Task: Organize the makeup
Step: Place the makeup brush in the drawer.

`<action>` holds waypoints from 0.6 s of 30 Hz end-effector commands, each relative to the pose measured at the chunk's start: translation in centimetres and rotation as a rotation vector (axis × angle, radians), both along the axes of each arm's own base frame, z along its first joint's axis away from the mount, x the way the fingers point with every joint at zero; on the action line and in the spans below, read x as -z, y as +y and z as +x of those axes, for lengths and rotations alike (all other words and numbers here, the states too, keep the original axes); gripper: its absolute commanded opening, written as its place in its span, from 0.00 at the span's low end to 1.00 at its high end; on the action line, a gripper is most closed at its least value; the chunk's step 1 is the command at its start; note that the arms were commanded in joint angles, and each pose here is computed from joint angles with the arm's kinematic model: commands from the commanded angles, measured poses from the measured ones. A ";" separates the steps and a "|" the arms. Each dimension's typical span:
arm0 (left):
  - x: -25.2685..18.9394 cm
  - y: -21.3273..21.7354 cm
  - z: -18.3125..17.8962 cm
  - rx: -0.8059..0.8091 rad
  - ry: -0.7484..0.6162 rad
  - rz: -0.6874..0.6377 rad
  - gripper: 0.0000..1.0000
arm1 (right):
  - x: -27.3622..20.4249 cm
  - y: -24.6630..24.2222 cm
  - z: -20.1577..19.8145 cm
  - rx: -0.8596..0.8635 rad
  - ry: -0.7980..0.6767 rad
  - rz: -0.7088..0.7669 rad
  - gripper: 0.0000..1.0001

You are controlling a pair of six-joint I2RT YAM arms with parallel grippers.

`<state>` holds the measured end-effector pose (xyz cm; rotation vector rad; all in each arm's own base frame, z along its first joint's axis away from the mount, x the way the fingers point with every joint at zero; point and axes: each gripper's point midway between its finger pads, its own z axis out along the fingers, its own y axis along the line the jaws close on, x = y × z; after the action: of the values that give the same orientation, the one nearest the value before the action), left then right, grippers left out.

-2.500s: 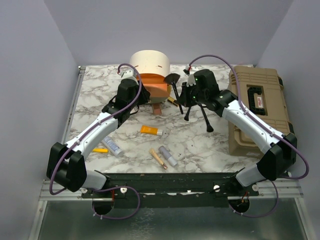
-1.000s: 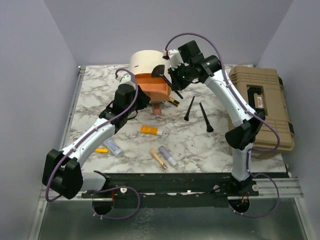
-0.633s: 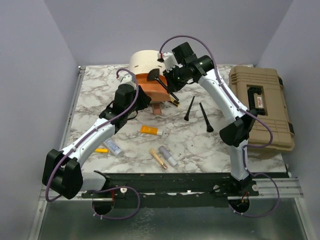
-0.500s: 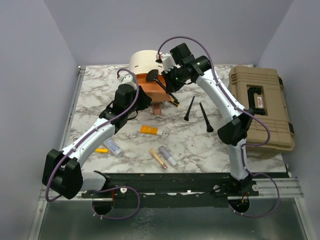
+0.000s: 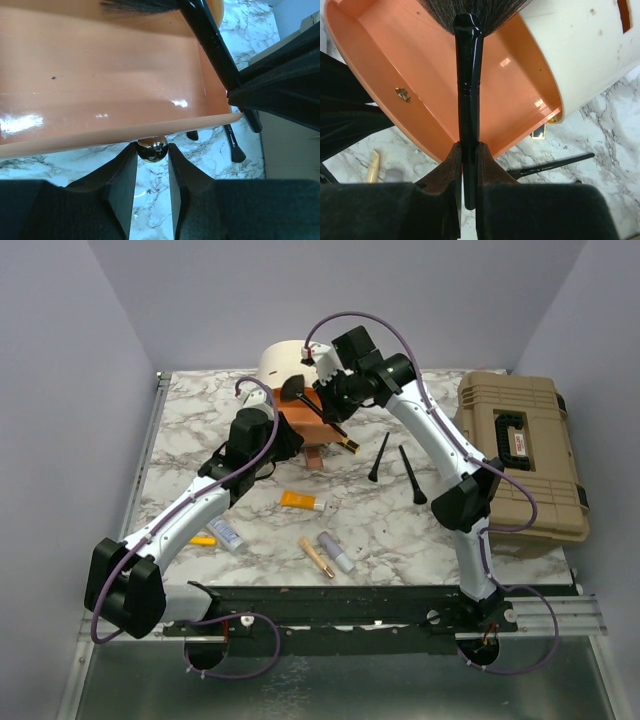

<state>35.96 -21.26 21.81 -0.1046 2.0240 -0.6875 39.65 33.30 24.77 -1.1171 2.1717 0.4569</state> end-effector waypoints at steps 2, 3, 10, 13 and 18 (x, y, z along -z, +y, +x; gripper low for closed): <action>-0.9 -0.7 -0.2 0.033 -0.015 -0.011 0.32 | -0.8 1.7 1.3 -0.019 -0.079 0.033 0.12; -0.7 -0.6 -0.3 0.031 -0.011 -0.010 0.32 | -0.8 1.9 1.5 -0.013 -0.082 0.042 0.14; -1.1 -0.5 0.0 0.017 -0.022 -0.010 0.32 | -0.4 2.6 1.6 -0.025 -0.069 0.068 0.19; -1.1 -0.4 0.0 0.018 -0.025 -0.004 0.32 | -0.2 2.8 1.5 -0.023 -0.061 0.073 0.19; -1.3 -0.5 0.1 0.018 -0.029 -0.006 0.32 | 1.3 2.6 0.6 -0.044 -0.008 0.047 0.21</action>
<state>35.98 -21.27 21.86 -0.1039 2.0231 -0.6868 40.92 35.00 25.64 -1.1027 2.0805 0.4814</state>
